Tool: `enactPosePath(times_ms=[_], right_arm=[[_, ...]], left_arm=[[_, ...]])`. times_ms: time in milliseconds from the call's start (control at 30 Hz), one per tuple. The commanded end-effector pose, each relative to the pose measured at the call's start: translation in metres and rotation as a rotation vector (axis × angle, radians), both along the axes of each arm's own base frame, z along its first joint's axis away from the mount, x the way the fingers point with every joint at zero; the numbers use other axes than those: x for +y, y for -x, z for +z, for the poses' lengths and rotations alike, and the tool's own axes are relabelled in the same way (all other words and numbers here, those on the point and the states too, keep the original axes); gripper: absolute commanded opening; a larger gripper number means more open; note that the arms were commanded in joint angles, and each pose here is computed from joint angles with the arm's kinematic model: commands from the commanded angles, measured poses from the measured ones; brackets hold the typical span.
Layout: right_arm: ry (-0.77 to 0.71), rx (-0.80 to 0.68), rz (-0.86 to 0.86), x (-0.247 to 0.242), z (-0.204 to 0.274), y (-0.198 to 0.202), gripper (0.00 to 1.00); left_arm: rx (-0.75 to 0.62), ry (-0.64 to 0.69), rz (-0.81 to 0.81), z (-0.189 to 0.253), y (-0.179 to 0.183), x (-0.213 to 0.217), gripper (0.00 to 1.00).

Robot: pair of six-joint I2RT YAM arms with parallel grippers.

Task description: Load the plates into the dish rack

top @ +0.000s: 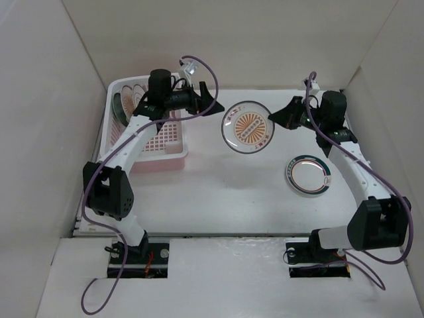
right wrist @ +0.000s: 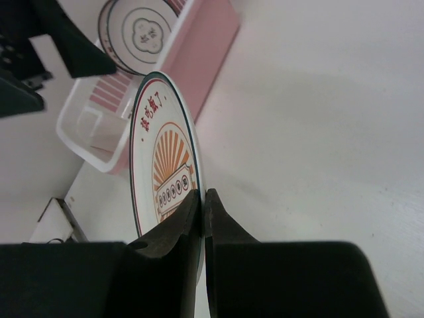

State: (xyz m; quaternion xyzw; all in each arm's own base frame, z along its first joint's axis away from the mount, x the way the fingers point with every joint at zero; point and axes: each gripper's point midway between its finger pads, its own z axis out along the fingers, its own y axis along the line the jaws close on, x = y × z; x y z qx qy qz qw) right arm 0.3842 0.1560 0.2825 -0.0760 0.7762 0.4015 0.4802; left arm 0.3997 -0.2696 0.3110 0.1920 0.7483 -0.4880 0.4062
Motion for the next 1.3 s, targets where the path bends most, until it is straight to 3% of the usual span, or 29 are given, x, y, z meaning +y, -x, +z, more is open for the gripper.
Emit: enactPosePath(times_ms=[0, 133, 367, 400, 567, 633, 700, 800, 833, 867, 900, 1067, 1100, 1200, 1267], right_arm=[[-0.061, -0.149, 0.074, 0.009, 0.051, 0.003, 0.00], [-0.072, -0.182, 0.094, 0.012, 0.063, 0.004, 0.00], [-0.078, -0.210, 0.133, 0.015, 0.073, 0.012, 0.00], [-0.078, -0.210, 0.133, 0.015, 0.073, 0.012, 0.00], [-0.091, -0.219, 0.142, 0.017, 0.077, 0.013, 0.00], [-0.112, -0.220, 0.151, 0.018, 0.079, 0.014, 0.00], [-0.122, -0.206, 0.158, 0.019, 0.073, 0.016, 0.00], [-0.123, -0.208, 0.171, 0.020, 0.071, 0.017, 0.00], [-0.122, -0.209, 0.162, 0.017, 0.071, 0.016, 0.14], [-0.123, -0.198, 0.161, 0.017, 0.066, 0.016, 0.79], [-0.121, -0.209, 0.151, 0.016, 0.070, 0.017, 1.00], [-0.101, -0.170, 0.020, -0.007, 0.055, 0.004, 1.00], [-0.086, -0.161, -0.016, -0.014, 0.050, -0.001, 1.00], [-0.047, -0.125, -0.140, -0.030, 0.038, -0.015, 1.00], [-0.042, -0.090, -0.150, -0.031, 0.026, -0.020, 1.00]], left_arm=[[-0.058, 0.018, -0.163, 0.006, 0.022, -0.020, 1.00], [-0.035, 0.006, -0.193, -0.009, 0.022, -0.026, 1.00], [0.003, 0.004, -0.262, -0.024, 0.033, -0.041, 0.80], [-0.008, 0.011, -0.274, -0.022, 0.034, -0.042, 0.75], [-0.033, 0.033, -0.306, -0.020, 0.038, -0.047, 0.25], [-0.036, 0.039, -0.304, -0.020, 0.037, -0.048, 0.16], [-0.046, 0.056, -0.300, -0.014, 0.038, -0.048, 0.00], [-0.079, 0.059, -0.262, -0.003, 0.036, -0.046, 0.00], [-0.081, 0.053, -0.237, -0.001, 0.035, -0.044, 0.00], [-0.087, 0.039, -0.179, 0.002, 0.028, -0.041, 0.00], [-0.100, 0.023, -0.143, 0.005, 0.026, -0.037, 0.00], [-0.214, -0.117, 0.237, 0.041, -0.003, 0.011, 0.00], [-0.231, -0.162, 0.420, 0.051, -0.023, 0.036, 0.00], [-0.231, -0.251, 0.711, 0.066, -0.035, 0.087, 0.00], [-0.293, -0.284, 0.793, 0.086, -0.032, 0.108, 0.00]])
